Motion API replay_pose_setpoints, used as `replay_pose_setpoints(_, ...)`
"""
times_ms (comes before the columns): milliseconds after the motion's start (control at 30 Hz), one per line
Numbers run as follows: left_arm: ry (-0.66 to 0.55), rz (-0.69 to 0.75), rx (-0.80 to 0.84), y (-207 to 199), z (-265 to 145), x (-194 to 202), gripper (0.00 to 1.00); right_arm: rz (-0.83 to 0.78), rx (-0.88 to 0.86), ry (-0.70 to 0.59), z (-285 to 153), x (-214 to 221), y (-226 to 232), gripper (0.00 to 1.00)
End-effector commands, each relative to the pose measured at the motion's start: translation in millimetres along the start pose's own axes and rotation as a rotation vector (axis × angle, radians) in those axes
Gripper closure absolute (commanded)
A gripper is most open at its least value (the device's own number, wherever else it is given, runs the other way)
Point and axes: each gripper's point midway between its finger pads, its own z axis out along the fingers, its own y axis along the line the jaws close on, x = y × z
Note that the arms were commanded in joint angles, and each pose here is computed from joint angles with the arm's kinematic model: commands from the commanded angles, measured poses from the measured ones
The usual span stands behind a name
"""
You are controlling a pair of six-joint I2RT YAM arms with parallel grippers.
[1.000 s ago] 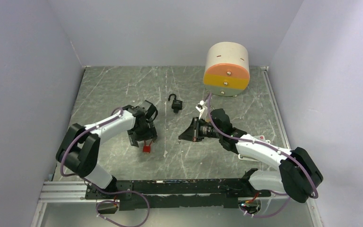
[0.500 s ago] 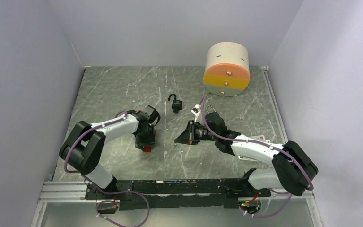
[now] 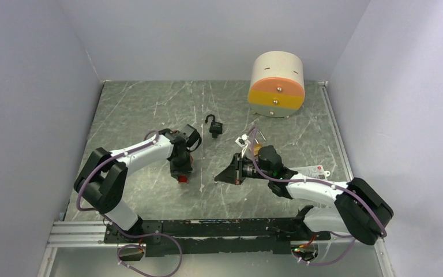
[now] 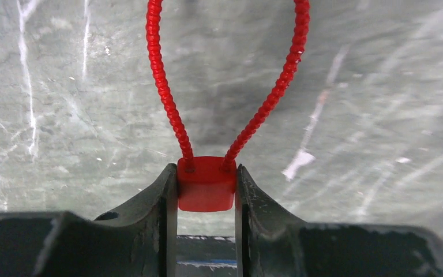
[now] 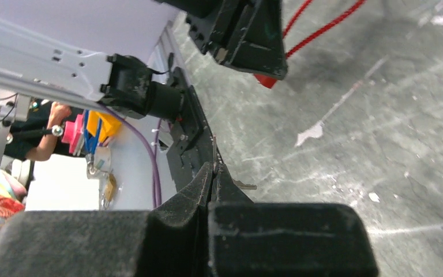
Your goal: Unlock with the key
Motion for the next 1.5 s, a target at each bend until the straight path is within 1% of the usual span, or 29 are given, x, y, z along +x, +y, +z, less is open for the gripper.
replay_pose_setpoints(0, 0.040, -0.056, 0.072, -22.4, -41.2, -10.5, 0.98, -0.161, -0.183, -0.054, -8.2, -14.5, 42.3, 1.00)
replay_pose_setpoints(33, 0.077, -0.051, 0.109, -31.6, -53.2, -9.3, 0.98, -0.162, -0.201, -0.047, -10.2, -12.2, 45.7, 1.00)
replay_pose_setpoints(167, 0.218, -0.066, 0.143, -37.6, -84.6, 12.0, 0.97, -0.154, -0.268, -0.018, -16.8, -6.7, 59.9, 1.00)
replay_pose_setpoints(267, 0.259, -0.090, 0.167, -41.1, -102.1, 16.5, 0.97, -0.146, -0.308, 0.021, -18.6, -3.3, 68.4, 1.00)
replay_pose_setpoints(433, 0.308, -0.131, 0.240, -53.9, -124.1, 17.8, 0.98, -0.133, -0.313, 0.056, -14.4, 0.0, 73.9, 1.00)
replay_pose_setpoints(633, 0.393, -0.198, 0.320, -60.8, -141.6, 26.2, 0.97, -0.123, -0.296, 0.072, -5.2, 2.8, 74.9, 1.00)
replay_pose_setpoints(767, 0.423, -0.242, 0.340, -59.5, -145.4, 32.0, 0.98, -0.124, -0.281, 0.078, 0.9, 3.2, 75.7, 1.00)
replay_pose_setpoints(867, 0.423, -0.262, 0.342, -57.7, -145.9, 32.8, 0.98, -0.111, -0.257, 0.077, 6.0, 2.6, 73.1, 1.00)
replay_pose_setpoints(1000, 0.432, -0.291, 0.344, -57.7, -144.5, 34.9, 0.97, -0.078, -0.168, 0.055, 15.3, -2.6, 61.9, 1.00)
replay_pose_setpoints(1167, 0.411, -0.354, 0.305, -59.5, -140.7, 26.3, 0.98, -0.051, -0.133, 0.034, 22.4, -13.6, 62.5, 1.00)
replay_pose_setpoints(1300, 0.329, -0.387, 0.303, -64.4, -137.3, 5.2, 0.98, -0.027, -0.098, 0.043, 29.4, -21.3, 61.6, 1.00)
replay_pose_setpoints(1367, 0.253, -0.391, 0.300, -64.0, -134.7, -8.6, 0.98, -0.015, -0.087, 0.051, 31.6, -25.3, 64.1, 1.00)
replay_pose_setpoints(1467, 0.141, -0.439, 0.292, -59.5, -131.3, -30.2, 0.98, -0.013, -0.063, 0.070, 30.5, -27.4, 65.8, 1.00)
